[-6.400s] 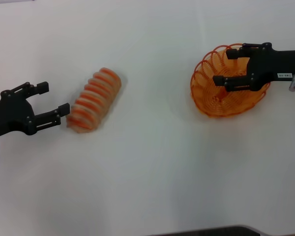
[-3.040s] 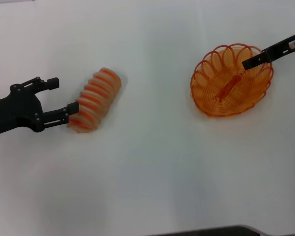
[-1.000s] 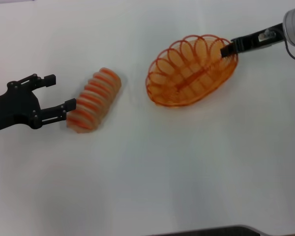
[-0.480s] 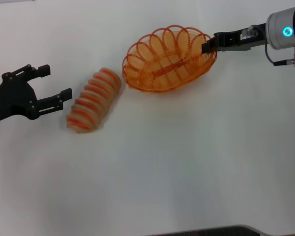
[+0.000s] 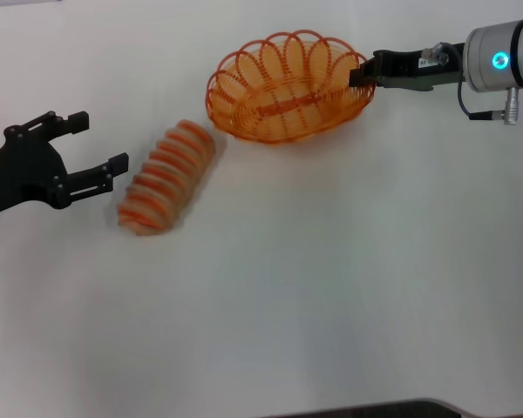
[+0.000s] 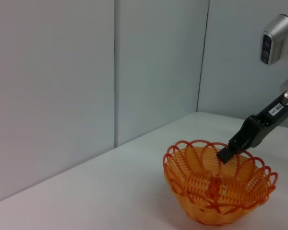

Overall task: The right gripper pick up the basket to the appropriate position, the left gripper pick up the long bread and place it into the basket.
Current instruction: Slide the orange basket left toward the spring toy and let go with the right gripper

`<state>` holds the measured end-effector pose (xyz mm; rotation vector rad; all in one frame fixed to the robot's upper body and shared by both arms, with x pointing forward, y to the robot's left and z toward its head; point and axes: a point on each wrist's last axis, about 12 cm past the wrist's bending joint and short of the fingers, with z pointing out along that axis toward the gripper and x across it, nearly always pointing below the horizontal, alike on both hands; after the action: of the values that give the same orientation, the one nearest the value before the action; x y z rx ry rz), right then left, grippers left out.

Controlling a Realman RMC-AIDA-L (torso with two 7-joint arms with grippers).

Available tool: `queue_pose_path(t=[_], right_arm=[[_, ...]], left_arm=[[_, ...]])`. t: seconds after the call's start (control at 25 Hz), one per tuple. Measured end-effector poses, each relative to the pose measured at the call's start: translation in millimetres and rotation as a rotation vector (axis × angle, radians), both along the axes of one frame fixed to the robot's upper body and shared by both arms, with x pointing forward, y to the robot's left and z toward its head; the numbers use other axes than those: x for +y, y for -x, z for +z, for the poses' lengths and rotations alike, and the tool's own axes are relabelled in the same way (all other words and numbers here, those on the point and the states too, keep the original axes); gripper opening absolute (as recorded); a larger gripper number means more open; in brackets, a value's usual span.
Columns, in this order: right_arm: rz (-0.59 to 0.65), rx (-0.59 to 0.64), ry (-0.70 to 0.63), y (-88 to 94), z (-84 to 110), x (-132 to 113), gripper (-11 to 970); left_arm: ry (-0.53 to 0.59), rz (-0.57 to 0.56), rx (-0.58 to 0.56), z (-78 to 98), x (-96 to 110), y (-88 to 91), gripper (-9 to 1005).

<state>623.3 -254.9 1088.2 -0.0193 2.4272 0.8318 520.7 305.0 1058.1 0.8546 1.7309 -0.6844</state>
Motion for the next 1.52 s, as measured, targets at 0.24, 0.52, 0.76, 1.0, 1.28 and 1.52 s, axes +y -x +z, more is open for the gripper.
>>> queue_pose_path(t=[0.24, 0.52, 0.76, 1.0, 1.28, 1.52], right_arm=[[-0.024, -0.001, -0.035, 0.7, -5.0, 2, 93], [-0.041, 0.019, -0.076, 3.2, -10.0, 6, 93], [-0.053, 0.040, -0.117, 5.6, -14.4, 10, 94], [-0.064, 0.060, -0.145, 8.6, -18.7, 13, 94], [-0.068, 0.080, -0.152, 11.8, -22.8, 13, 94], [-0.092, 0.093, -0.150, 15.8, -27.5, 6, 94]], left_arm=[[-0.010, 0.011, -0.004, -1.3, -1, -1.5, 842], [-0.013, 0.011, -0.007, -0.6, -1, -2.9, 841], [-0.017, 0.016, -0.007, -1.0, 0, -2.6, 841], [-0.020, 0.021, -0.008, -1.9, -2, -2.5, 841], [-0.023, 0.025, -0.006, -3.4, -2, -1.7, 842], [-0.022, 0.024, -0.006, -4.0, -3, -1.2, 841]])
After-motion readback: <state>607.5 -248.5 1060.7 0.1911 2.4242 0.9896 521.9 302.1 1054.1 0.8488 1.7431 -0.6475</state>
